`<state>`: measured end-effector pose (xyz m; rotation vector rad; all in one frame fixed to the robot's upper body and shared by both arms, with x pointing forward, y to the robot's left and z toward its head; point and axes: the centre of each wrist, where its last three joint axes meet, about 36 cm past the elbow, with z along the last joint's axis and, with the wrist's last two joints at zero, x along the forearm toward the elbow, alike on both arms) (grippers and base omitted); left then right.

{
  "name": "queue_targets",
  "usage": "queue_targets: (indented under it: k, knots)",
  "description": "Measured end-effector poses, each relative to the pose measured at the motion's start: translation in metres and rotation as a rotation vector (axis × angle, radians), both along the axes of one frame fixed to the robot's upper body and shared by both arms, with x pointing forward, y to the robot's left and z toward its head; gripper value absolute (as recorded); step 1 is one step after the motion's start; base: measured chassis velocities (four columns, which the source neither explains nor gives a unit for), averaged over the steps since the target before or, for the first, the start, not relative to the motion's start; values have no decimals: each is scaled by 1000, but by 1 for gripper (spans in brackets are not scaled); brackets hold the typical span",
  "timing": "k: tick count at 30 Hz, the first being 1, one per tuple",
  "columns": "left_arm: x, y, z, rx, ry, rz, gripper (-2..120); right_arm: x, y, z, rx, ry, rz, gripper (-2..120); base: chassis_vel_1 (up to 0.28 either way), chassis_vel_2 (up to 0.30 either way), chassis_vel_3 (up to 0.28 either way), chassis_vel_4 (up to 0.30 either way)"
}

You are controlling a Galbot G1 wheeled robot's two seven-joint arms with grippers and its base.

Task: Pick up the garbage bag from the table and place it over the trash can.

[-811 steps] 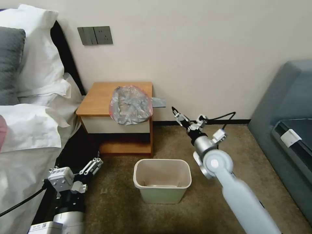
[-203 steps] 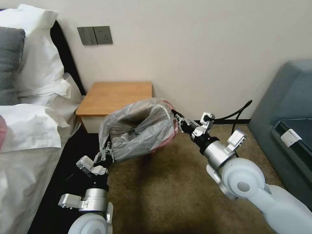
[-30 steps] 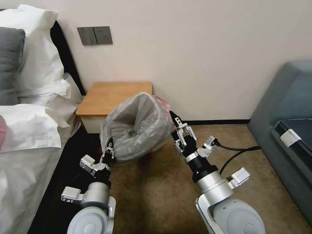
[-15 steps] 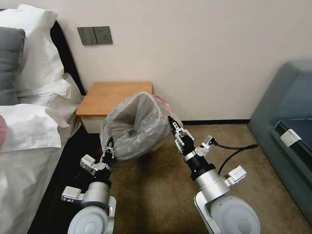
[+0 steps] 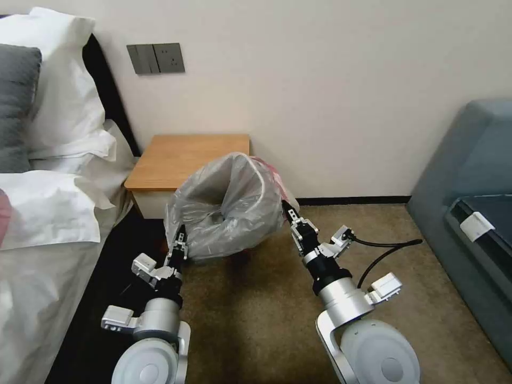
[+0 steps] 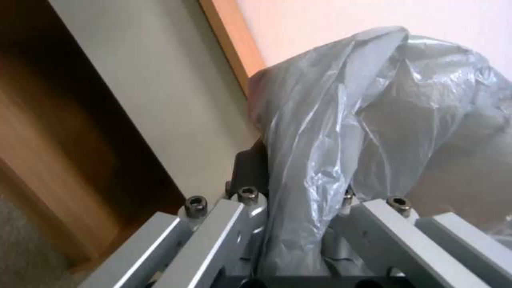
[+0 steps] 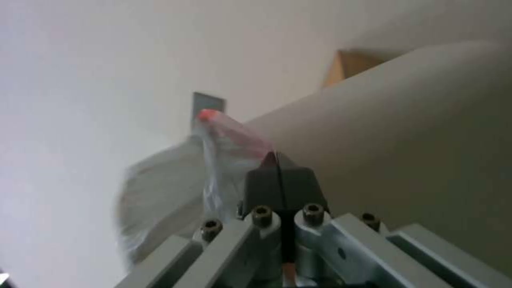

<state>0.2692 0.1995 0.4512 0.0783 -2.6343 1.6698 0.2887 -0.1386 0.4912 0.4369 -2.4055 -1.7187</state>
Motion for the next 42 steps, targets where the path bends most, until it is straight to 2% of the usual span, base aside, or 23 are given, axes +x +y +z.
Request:
queue_targets:
  k: [6,18,20,22,24,25,28,29,30,32,33,36,38,42]
  knots:
    - [-3,1,4,2,-8,-3,8,18,0,-26,-98,4,-58,0,0,0,0,0]
    - [-4,1,4,2,-7,-1,8,32,-4,-34,-169,-20,-91,0,0,0,0,0]
    - [-3,2,4,3,-8,1,8,28,-5,-35,-192,-15,-84,8,0,0,0,0]
    - [-3,2,3,4,-8,2,8,25,-6,-37,-205,-14,-82,12,0,0,0,0]
    - [-1,4,0,21,-5,6,8,18,-8,-44,-260,-43,-74,22,0,0,0,0]
    - [-1,4,0,21,-5,6,8,18,-8,-44,-260,-43,-74,22,0,0,0,0]
    - [2,5,-6,69,4,13,8,4,-13,-55,-323,-89,-55,35,0,0,0,0]
    - [4,5,-11,114,8,19,8,-5,-15,-61,-364,-123,-57,41,0,0,0,0]
    - [4,5,-11,114,8,19,8,-5,-15,-61,-364,-123,-57,41,0,0,0,0]
    - [6,6,-18,182,6,25,8,-19,-20,-65,-412,-160,-68,50,0,0,0,0]
    - [6,6,-18,182,6,25,8,-19,-20,-65,-412,-160,-68,50,0,0,0,0]
    - [7,7,-24,294,-7,18,8,-36,-37,-38,-470,-272,-109,65,0,0,0,0]
    - [7,7,-25,317,-12,13,8,-37,-42,-28,-479,-307,-111,68,0,0,0,0]
    - [5,9,-27,415,-19,-20,8,-10,-66,8,-601,-493,6,86,0,0,0,0]
